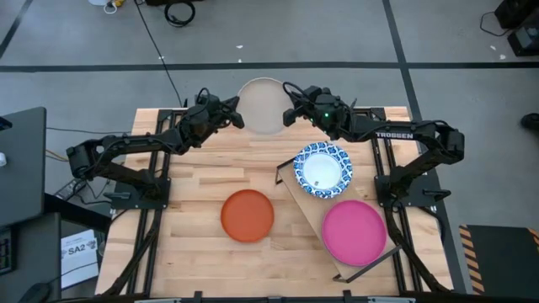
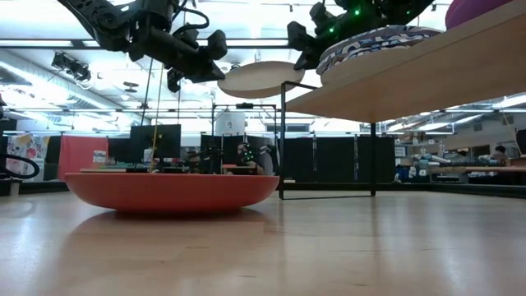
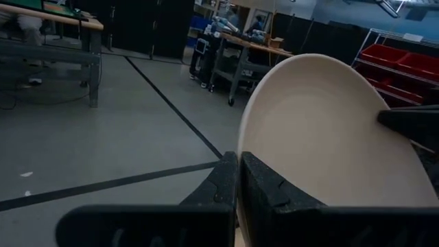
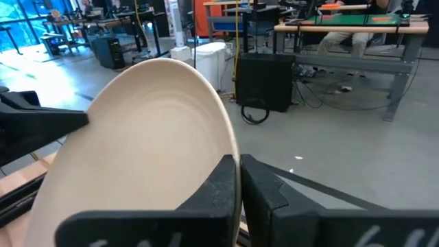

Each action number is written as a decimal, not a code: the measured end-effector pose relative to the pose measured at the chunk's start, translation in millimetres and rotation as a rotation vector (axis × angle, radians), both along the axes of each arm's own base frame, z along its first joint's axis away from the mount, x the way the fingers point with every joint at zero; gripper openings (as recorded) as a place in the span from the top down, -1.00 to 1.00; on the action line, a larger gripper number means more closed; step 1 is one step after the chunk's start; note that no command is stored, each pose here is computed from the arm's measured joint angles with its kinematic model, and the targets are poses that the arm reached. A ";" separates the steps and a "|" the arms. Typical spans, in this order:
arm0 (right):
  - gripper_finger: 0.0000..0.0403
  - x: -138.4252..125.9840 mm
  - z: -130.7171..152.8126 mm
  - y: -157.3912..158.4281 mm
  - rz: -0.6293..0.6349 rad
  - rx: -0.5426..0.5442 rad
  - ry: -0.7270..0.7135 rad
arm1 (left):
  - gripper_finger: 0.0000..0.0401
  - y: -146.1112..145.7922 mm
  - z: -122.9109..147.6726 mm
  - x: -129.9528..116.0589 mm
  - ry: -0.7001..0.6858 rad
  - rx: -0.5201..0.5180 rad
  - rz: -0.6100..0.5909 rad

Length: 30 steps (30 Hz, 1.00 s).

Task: Place and stack plates onto a shelf
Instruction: Stack the gray plate on top of the pink plate on the shelf

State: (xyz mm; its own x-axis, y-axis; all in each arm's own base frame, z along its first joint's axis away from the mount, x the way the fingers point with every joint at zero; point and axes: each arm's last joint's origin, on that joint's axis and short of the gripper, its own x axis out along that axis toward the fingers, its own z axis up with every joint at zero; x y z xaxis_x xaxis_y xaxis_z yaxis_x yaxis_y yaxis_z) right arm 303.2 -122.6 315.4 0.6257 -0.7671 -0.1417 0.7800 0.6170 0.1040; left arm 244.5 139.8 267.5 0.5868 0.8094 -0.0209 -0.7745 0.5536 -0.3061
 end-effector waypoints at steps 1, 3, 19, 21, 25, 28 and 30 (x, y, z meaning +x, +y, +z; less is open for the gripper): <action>0.92 0.0 0.0 0.1 0.000 0.000 0.000 | 0.93 0.0 -0.1 0.0 0.001 0.000 0.000; 0.92 0.1 0.2 0.2 0.001 -0.001 -0.002 | 0.93 0.1 -0.1 -0.1 0.001 0.000 0.001; 0.93 -1.9 0.5 -2.5 -0.063 -0.012 0.002 | 0.59 0.1 -0.1 0.0 -0.005 -0.006 -0.001; 0.93 -2.5 0.6 -2.8 -0.094 -0.018 0.005 | 0.50 0.1 0.1 0.1 -0.007 -0.006 -0.002; 0.93 -3.9 3.0 -5.9 -0.127 -0.036 -0.010 | 0.35 0.1 0.4 0.1 -0.032 -0.022 -0.002; 0.93 -6.1 6.5 -11.0 -0.165 -0.050 -0.044 | 0.26 0.5 0.4 -0.3 -0.033 -0.023 0.009; 0.93 -8.3 8.5 -15.0 -0.203 -0.055 -0.070 | 0.22 0.9 -0.8 -0.8 -0.022 -0.026 0.023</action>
State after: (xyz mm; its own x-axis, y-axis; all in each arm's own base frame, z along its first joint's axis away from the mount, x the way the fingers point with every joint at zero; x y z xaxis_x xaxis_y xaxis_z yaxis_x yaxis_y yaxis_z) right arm 294.9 -137.6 323.9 0.4644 -0.8837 -0.0578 0.8810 0.4543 0.1324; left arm 243.7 140.7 266.8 0.5688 0.8220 -0.0296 -0.7799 0.5276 -0.3368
